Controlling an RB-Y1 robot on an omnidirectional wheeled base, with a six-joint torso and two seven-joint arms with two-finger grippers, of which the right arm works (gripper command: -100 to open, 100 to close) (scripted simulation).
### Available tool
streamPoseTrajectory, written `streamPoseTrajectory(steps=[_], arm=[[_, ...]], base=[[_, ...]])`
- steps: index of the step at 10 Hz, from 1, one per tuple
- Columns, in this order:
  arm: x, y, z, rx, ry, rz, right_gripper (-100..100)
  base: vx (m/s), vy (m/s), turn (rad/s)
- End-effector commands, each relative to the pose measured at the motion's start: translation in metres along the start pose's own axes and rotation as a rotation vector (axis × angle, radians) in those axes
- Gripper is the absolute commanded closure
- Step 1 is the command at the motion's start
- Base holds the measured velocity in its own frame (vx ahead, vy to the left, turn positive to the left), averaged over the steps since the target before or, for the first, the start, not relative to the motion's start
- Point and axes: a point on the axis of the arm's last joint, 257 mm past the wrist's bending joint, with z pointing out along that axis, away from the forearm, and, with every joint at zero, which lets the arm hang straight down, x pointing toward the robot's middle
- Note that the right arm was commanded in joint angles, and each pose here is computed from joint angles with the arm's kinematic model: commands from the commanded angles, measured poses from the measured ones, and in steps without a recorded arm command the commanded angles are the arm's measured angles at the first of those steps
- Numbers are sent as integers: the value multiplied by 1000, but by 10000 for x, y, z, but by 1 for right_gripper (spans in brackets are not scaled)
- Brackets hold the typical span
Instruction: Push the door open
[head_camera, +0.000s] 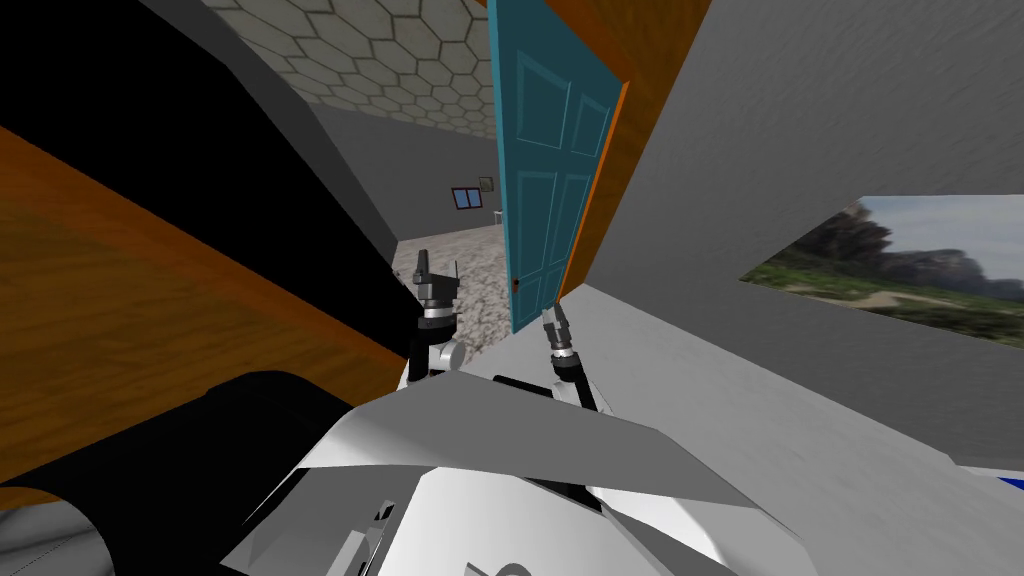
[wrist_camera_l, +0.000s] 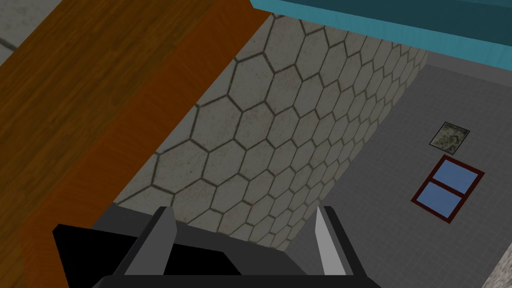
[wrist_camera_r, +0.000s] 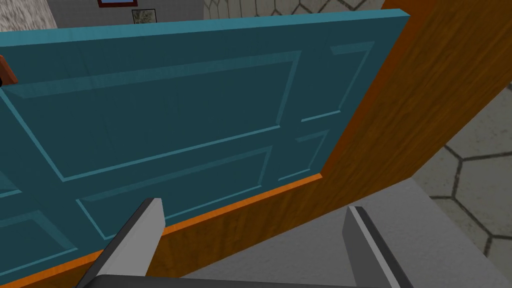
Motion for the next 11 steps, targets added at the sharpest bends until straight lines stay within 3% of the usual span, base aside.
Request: streamPoseTrajectory(steps=[1, 4, 5, 10, 11], arm=[[159, -159, -42, 30, 38, 22, -100], [326, -350, -106, 67, 81, 44, -100], [434, -474, -158, 92, 110, 57, -100], [681, -768, -315, 156, 182, 82, -100], [771, -881, -388, 182, 210, 90, -100]], base=[[151, 7, -61], [123, 11, -37], [136, 16, -53], [109, 8, -35], [123, 9, -59]])
